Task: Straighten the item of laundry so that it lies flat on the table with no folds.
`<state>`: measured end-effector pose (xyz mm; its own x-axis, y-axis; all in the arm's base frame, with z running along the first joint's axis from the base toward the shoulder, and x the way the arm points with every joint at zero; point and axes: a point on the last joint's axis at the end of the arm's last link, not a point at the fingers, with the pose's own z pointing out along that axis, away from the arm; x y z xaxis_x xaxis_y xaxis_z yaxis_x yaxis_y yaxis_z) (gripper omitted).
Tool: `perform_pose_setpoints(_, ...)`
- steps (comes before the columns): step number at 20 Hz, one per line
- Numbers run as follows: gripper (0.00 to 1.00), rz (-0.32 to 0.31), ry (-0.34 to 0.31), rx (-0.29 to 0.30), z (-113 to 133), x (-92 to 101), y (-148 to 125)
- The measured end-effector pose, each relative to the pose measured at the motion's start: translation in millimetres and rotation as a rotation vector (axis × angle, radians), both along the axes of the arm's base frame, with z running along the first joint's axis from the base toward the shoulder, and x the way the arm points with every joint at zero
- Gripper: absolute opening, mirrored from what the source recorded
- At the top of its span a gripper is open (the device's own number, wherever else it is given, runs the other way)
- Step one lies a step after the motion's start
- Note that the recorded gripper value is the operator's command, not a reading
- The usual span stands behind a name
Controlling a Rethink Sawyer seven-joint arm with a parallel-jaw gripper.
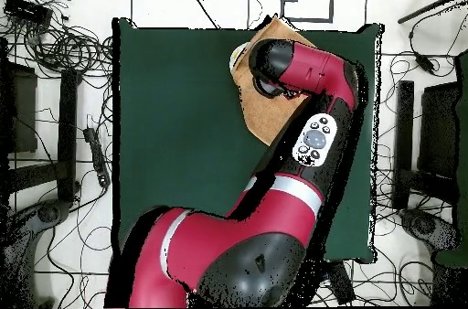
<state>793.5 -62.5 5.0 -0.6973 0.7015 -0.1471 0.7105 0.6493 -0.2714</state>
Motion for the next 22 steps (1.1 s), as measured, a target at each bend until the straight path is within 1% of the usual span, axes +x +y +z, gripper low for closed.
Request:
perform_pose_setpoints(10,1.00,0.008,0.015,0.004,-34.4,0.8,-13.1)
perform_pose_setpoints(15,1.00,0.005,0.035,0.017,-50.0,0.1,-18.8)
perform_pose_setpoints(22,1.00,0.004,0.046,0.032,-46.0,5.3,-16.9)
